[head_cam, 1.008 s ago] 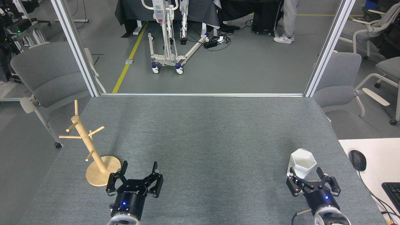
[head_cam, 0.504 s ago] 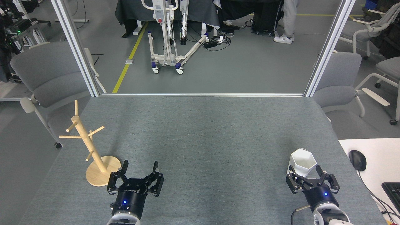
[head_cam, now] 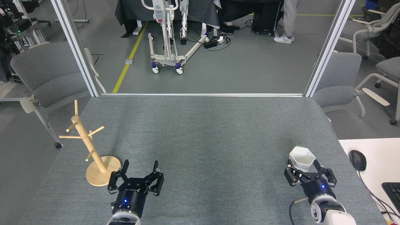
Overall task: Hang cup on storage rack
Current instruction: 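Close the right gripper on the white cup rim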
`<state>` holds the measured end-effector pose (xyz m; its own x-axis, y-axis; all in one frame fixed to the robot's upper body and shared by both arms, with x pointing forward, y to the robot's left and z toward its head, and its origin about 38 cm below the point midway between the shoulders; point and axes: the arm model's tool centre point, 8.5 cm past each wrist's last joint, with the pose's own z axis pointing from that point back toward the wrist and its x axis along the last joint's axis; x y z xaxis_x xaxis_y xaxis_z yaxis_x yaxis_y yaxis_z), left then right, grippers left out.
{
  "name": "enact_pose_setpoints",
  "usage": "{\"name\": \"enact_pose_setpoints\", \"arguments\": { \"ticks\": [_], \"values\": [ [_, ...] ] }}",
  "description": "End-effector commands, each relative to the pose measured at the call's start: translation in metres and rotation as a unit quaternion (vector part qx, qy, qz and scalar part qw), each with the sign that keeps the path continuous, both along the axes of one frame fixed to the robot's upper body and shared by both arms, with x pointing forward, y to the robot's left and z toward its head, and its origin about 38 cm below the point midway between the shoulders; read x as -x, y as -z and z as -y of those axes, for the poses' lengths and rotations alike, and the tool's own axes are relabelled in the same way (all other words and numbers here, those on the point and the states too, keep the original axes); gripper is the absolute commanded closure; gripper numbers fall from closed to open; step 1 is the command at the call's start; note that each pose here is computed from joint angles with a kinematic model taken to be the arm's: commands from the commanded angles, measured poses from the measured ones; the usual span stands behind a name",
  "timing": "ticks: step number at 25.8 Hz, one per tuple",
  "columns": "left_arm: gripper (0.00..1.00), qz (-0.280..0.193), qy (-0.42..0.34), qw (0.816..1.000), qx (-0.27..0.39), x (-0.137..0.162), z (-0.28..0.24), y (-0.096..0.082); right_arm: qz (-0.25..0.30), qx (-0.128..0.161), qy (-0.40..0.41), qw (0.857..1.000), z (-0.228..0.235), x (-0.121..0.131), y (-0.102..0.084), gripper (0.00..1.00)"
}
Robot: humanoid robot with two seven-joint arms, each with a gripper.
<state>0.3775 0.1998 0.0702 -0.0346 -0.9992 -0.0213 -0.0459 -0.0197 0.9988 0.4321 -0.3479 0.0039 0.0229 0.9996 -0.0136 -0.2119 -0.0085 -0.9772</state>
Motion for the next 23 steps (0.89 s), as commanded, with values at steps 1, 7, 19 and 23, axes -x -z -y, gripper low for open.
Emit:
{"name": "enact_pose_setpoints", "arguments": {
  "ticks": [1,7,19,23],
  "values": [
    [0.00,-0.002,0.001,1.000,0.000,0.000,0.000,0.001,0.002,-0.001,0.000,1.000,-0.001,-0.001,0.000,0.00],
    [0.00,-0.002,0.001,1.000,-0.001,0.000,0.000,0.002,0.002,-0.002,-0.001,1.000,-0.002,-0.001,0.000,0.00],
    [0.00,-0.010,0.000,1.000,-0.002,0.000,-0.001,0.007,-0.003,0.003,-0.013,1.000,-0.007,0.000,0.003,0.00],
    [0.00,-0.016,0.000,1.000,-0.002,0.000,-0.002,0.011,-0.004,0.007,-0.034,0.999,-0.019,0.000,0.005,0.00]
  ]
}}
